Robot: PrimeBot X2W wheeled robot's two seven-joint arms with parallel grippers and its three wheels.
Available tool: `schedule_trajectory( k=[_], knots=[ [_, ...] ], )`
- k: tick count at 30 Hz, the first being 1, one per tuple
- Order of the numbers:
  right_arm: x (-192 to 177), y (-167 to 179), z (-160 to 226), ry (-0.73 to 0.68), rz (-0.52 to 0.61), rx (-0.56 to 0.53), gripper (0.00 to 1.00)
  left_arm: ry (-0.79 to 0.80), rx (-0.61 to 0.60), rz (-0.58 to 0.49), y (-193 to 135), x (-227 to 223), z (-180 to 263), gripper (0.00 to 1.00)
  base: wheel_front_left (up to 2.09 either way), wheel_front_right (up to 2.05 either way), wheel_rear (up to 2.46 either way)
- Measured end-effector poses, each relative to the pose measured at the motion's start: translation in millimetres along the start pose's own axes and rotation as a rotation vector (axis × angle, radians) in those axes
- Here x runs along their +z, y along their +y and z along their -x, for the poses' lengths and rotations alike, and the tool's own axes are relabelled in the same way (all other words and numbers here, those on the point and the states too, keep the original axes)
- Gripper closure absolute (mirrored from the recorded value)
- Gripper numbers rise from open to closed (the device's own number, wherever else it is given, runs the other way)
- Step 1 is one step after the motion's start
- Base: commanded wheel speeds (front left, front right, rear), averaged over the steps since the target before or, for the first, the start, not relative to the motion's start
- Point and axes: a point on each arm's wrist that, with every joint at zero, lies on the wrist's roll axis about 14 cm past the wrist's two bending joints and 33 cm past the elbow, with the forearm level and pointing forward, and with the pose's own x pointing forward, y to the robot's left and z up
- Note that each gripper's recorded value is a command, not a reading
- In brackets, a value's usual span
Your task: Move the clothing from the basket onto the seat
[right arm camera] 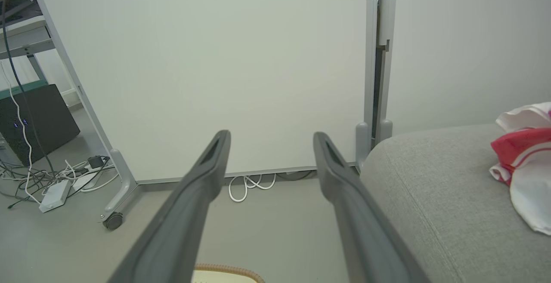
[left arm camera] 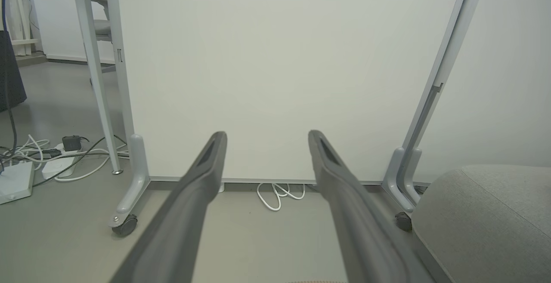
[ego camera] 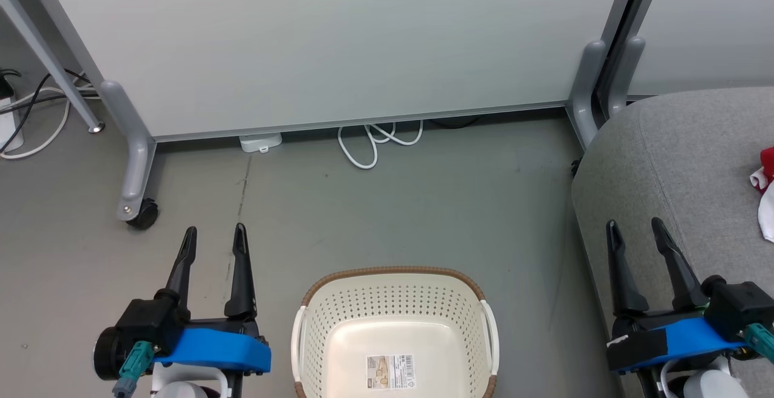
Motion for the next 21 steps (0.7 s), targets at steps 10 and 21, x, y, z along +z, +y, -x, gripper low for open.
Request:
schedule_trajectory(
  k=[10,21],
  knots=[
    [-3,1,3,0.007,-0.01,-0.006,0.0,0.006,0.005,0.0,1,-2,3,0.0,0.0,0.0,0.0],
    [-23,-1,10,0.072,-0.023,-0.019,1.0,0.083,0.023,0.004,5,-25,13,1.0,0.0,0.0,0.0]
  ],
)
